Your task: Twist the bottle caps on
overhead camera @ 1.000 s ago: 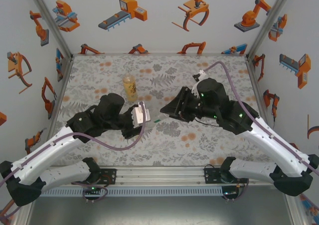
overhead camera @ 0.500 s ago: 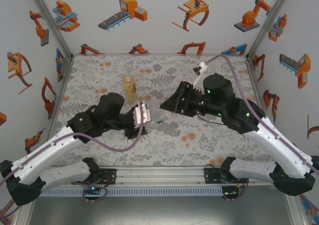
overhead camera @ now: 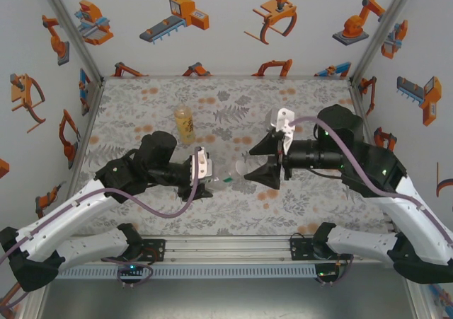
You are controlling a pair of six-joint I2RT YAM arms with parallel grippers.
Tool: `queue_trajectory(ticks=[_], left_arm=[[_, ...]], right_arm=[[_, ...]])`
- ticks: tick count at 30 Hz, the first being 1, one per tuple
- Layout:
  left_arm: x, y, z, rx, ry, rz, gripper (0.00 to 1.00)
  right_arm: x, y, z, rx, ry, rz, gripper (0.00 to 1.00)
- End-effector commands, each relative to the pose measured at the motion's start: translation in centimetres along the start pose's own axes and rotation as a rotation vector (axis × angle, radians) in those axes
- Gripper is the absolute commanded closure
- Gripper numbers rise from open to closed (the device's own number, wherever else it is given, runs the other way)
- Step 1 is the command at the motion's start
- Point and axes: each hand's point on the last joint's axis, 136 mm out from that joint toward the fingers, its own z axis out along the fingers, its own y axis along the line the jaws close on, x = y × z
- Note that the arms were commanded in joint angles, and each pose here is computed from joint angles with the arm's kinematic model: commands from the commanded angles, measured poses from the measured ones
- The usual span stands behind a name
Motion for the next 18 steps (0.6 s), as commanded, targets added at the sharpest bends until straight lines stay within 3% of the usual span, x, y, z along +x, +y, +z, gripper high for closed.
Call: queue_trajectory(ticks=[1,13,18], left_arm=[[-1.2,-1.2,-0.4,0.054,-0.053,0.038,1.00],[-1.4,-1.5,-0.7,0.061,-0.056,0.038,1.00],[-1.9,-1.5,-0.9,0.060,-0.065,0.033,1.00]], right_arm=[[0.4,2.3,-0.2,-0.142,0.032,-0.275,0.39],[1.0,2.1,2.0,-0.210,0.036,-0.294,0.44],[1.3,2.3,2.5,-0.224,0.032,-0.272,0.52]])
